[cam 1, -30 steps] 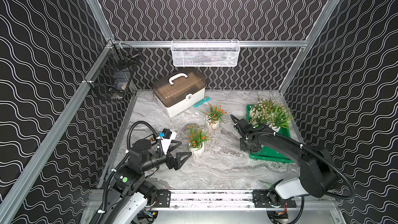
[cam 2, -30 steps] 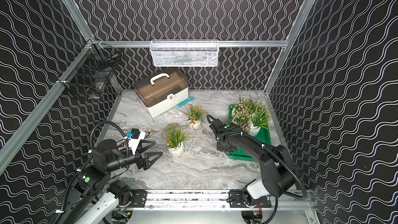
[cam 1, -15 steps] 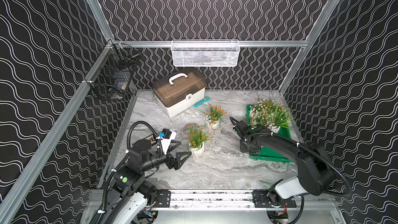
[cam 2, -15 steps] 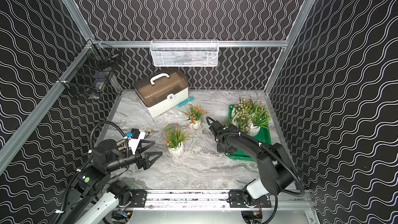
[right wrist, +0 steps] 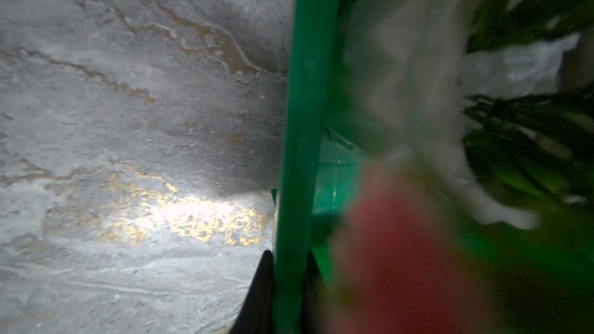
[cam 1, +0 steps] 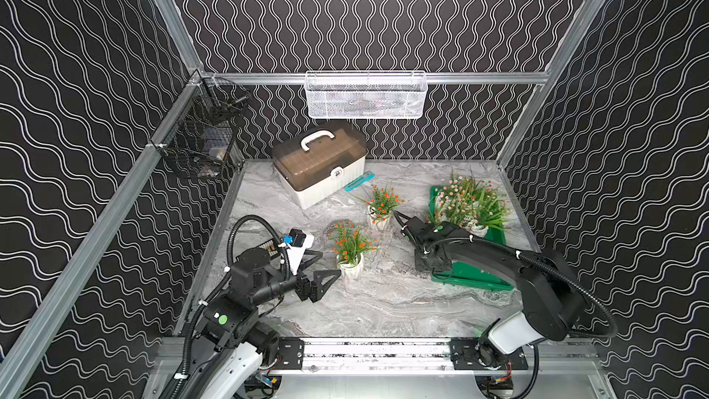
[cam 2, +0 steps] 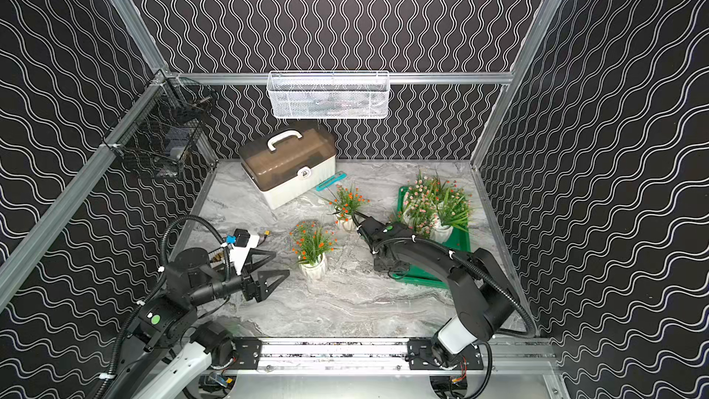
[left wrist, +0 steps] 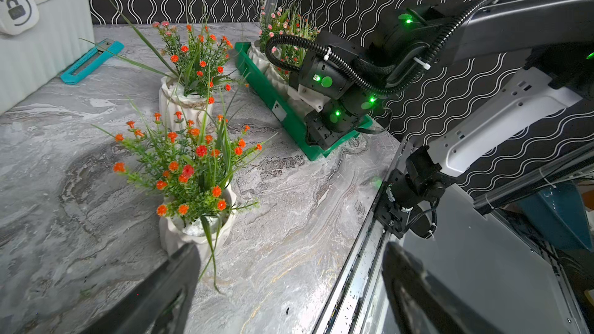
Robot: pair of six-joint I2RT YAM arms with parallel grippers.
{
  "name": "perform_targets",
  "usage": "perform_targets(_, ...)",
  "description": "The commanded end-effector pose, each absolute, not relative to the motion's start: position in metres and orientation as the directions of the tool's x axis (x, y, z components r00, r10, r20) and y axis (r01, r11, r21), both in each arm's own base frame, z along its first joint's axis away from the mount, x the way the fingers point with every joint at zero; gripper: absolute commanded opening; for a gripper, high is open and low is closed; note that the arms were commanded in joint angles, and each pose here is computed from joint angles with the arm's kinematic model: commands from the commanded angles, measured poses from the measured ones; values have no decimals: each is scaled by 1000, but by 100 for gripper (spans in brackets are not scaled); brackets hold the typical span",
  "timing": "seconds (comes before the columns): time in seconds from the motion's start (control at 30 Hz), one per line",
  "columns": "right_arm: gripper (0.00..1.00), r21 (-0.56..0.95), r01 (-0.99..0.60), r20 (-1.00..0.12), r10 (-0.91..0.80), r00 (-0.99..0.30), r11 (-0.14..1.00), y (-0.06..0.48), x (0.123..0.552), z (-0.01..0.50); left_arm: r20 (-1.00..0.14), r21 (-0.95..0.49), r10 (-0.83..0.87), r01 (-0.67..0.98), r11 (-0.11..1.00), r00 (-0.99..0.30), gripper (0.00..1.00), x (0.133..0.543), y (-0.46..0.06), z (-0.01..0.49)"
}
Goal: Put the potted gypsophila into the storage box
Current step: Move the storage box to the center of the board.
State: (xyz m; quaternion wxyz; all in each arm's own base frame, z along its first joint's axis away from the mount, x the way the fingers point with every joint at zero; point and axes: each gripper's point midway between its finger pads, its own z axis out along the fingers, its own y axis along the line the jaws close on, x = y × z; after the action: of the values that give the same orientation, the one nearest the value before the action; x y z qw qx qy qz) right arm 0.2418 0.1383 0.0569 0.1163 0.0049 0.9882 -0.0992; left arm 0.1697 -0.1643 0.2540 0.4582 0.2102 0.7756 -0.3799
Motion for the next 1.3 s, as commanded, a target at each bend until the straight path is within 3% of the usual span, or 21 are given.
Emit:
perform_targets(0.0,0,-88,-40,-226,-59,-972,995,174,245,55,-882,-385,-27,686,617,-471,91,170,-165,260)
perform_targets(0.37,3,-31,-74,-254,-79,-964,997,218,257,57,-879,-387,-23,684,618,-476,92,171,-165,258)
perform_targets(0.6,24,-10,-69,-305,-68,-950,998,230,271,78,-877,-383,-34,653,654,-480,92,176,-160,256)
perform_targets(0.9,31,287,-179,-474,-22,-880,941,247,246,163,-872,-369,-66,564,738,-485,92,188,-144,252)
perform_targets(1.07,31,434,-309,-559,-16,-829,846,257,232,195,-819,-401,-154,359,843,-553,87,206,-119,242)
perform_targets(1.27,30,530,-351,-540,-12,-842,772,249,237,215,-744,-410,-182,225,884,-643,81,207,-107,238)
